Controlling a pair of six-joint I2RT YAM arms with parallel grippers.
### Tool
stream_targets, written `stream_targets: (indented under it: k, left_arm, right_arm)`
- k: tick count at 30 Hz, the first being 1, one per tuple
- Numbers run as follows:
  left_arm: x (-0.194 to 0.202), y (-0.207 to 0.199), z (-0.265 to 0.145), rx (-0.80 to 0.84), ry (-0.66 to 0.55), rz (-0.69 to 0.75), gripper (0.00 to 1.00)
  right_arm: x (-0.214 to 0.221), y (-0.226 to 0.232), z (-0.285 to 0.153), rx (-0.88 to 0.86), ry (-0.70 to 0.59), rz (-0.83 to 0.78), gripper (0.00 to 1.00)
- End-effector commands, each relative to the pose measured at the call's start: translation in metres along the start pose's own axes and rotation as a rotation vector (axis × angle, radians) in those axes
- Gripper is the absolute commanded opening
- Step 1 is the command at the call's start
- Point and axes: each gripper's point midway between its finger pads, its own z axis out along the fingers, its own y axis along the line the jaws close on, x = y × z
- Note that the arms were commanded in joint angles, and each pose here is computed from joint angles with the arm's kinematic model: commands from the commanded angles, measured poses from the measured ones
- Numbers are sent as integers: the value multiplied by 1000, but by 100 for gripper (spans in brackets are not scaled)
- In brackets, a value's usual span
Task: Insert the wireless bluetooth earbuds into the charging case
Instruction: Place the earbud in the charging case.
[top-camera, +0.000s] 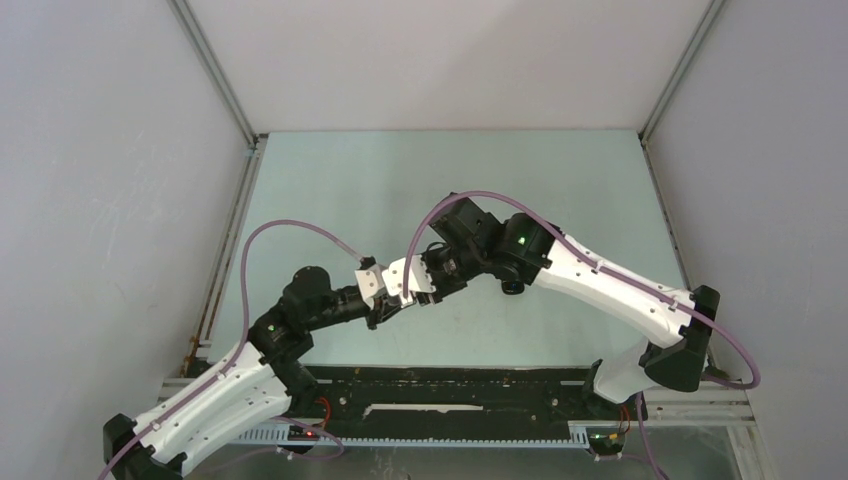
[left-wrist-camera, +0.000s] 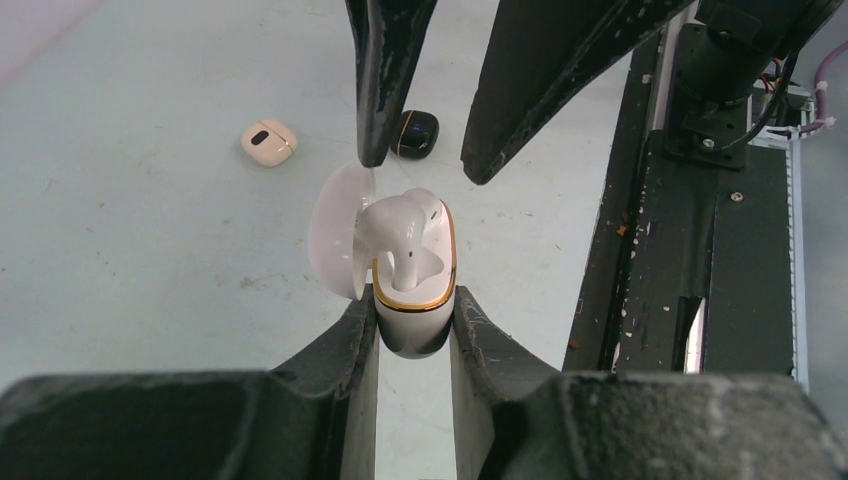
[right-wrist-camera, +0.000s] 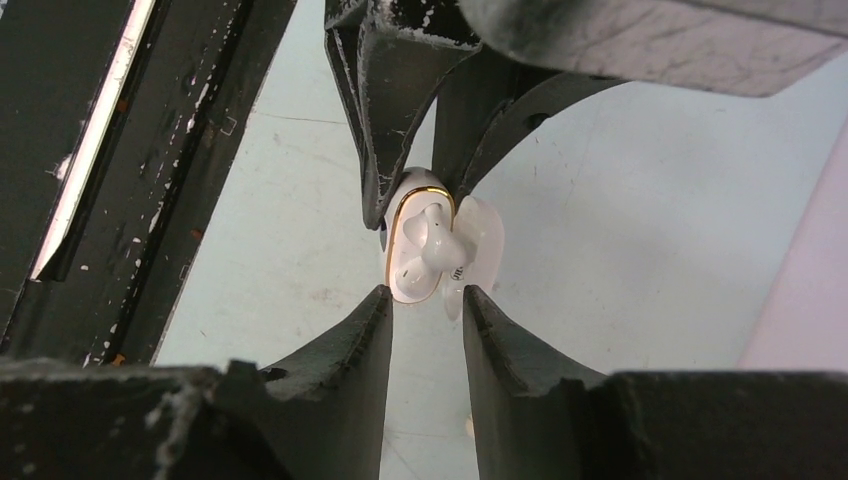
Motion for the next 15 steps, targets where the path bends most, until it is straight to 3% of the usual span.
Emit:
stream_targets:
  k: [1, 15]
  left_arm:
    - [-31, -4, -2, 21, -88, 36, 0]
    - [-32, -4, -3, 25, -96, 30, 0]
  right_arm:
    - [-20, -9, -2, 18, -60, -35, 35]
    - [-20, 0, 9, -15, -65, -33, 36]
